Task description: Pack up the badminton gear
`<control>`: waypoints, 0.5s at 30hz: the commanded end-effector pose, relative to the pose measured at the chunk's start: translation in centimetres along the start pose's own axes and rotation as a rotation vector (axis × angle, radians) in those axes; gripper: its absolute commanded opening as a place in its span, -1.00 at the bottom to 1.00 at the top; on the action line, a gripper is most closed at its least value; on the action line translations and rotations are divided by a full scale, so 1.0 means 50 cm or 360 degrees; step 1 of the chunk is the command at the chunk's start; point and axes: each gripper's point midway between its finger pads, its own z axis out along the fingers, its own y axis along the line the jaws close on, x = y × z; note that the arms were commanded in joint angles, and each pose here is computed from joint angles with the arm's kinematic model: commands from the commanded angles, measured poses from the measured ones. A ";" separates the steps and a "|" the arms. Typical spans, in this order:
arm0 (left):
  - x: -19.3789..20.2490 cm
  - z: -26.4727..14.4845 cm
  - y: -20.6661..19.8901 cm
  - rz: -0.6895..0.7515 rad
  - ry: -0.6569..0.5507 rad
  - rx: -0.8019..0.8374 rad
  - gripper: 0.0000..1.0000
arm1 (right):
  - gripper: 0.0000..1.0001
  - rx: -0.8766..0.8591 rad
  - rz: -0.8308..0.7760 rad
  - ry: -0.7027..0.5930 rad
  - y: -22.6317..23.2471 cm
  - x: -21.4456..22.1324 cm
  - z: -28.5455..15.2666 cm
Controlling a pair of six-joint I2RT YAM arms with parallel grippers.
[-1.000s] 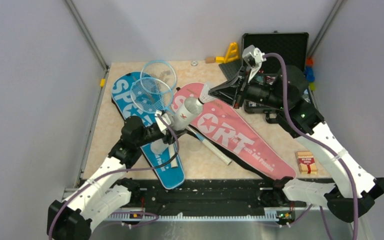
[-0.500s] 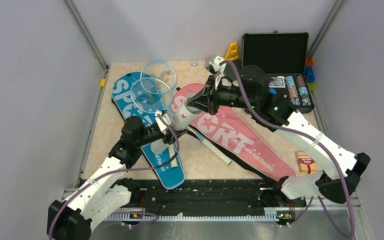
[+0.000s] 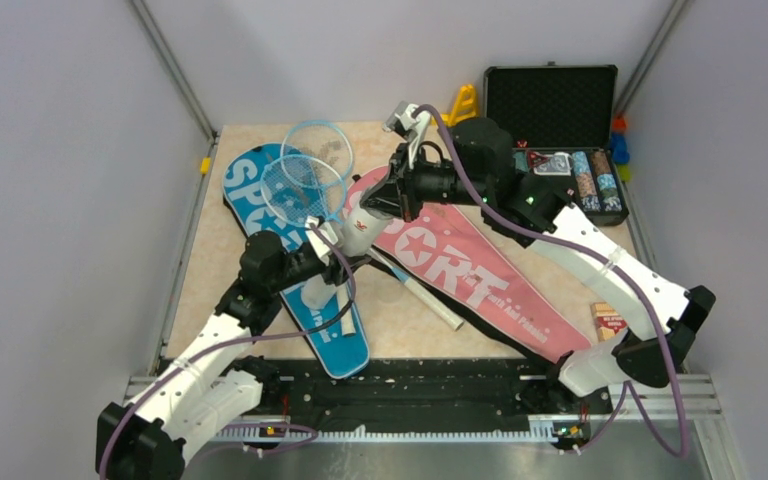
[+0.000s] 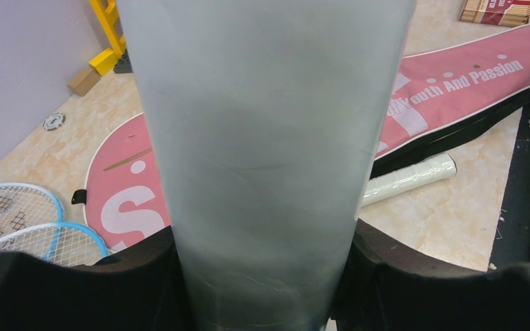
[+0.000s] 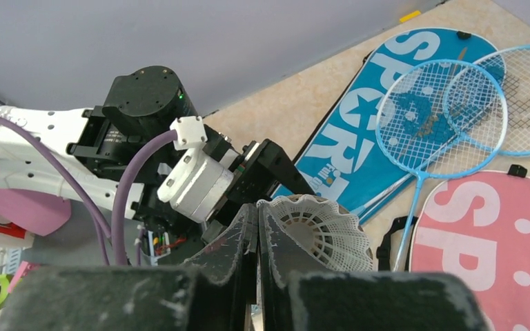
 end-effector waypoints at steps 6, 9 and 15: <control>-0.013 0.001 -0.030 0.0020 -0.0055 0.0097 -0.41 | -0.37 0.0004 0.0011 0.0065 0.038 0.009 -0.021; -0.014 0.001 -0.030 0.0021 -0.0055 0.0100 -0.41 | -0.18 0.0063 -0.0123 -0.0054 0.043 -0.044 -0.063; -0.013 -0.001 -0.029 0.0021 -0.0053 0.0084 -0.41 | 0.41 0.0183 -0.0265 -0.0253 0.053 -0.120 -0.142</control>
